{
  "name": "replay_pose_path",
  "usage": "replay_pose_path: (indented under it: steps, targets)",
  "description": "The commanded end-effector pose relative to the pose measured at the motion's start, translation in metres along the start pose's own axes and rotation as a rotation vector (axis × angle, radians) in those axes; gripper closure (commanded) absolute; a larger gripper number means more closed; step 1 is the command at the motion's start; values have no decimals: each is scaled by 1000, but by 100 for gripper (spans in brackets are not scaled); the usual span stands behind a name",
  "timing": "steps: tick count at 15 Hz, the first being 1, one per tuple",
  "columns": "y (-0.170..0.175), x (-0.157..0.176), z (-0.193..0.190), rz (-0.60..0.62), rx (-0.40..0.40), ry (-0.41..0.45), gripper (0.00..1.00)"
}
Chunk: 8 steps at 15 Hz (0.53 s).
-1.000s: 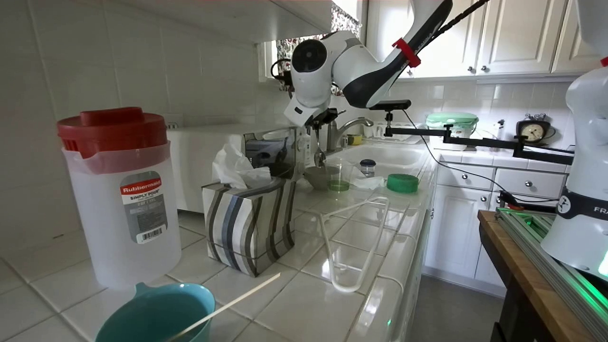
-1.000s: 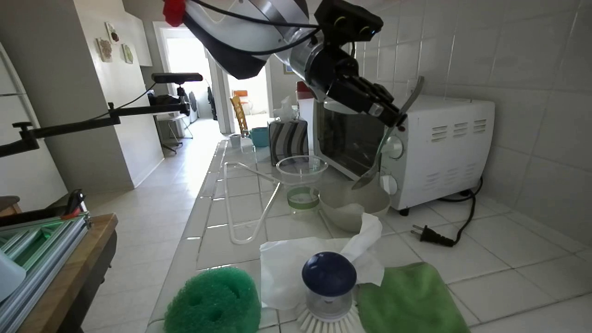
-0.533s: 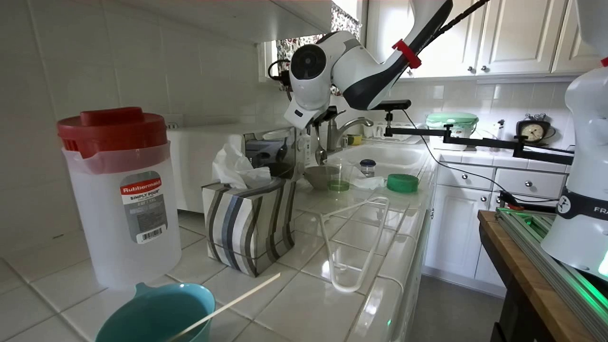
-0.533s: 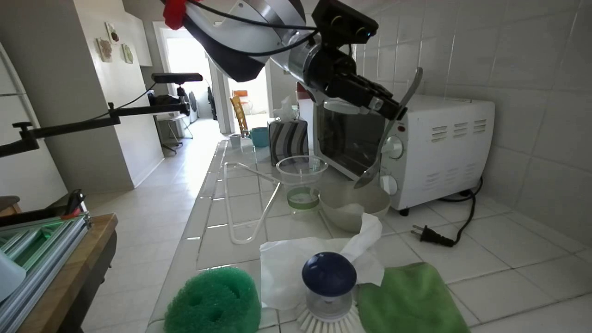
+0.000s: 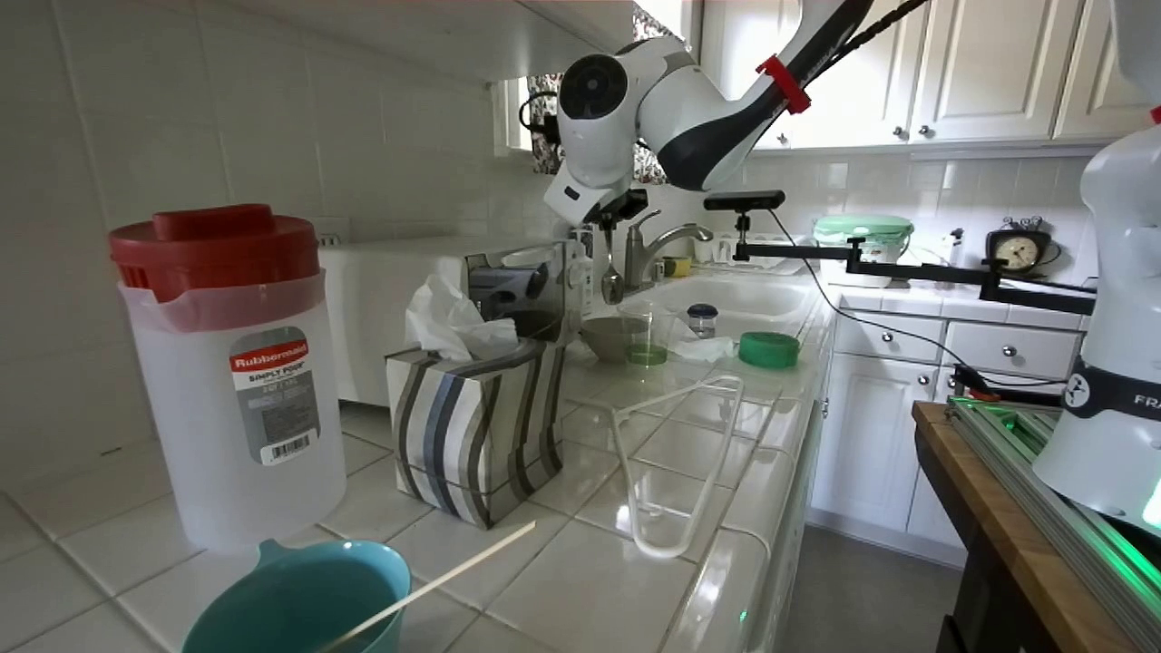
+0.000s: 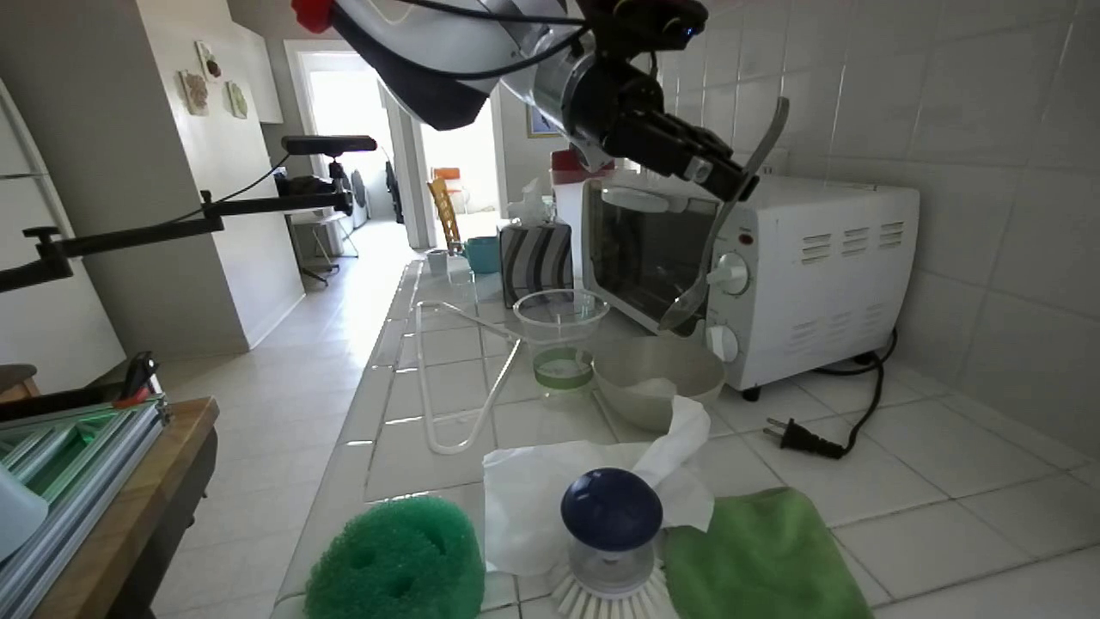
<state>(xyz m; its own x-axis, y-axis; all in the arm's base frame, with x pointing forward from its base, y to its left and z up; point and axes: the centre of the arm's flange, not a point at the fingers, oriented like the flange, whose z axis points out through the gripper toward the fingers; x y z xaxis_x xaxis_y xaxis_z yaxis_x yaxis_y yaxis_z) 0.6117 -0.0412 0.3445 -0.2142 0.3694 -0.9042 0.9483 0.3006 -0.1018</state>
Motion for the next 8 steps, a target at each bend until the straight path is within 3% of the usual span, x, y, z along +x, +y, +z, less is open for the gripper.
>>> replay_pose_path:
  steps: [1,4,8]
  targets:
    - [-24,-23,-5,41,-4,58,95]
    - [-42,-37,-5,83,-6,112,95]
    - [-72,-50,3,171,-38,258,95]
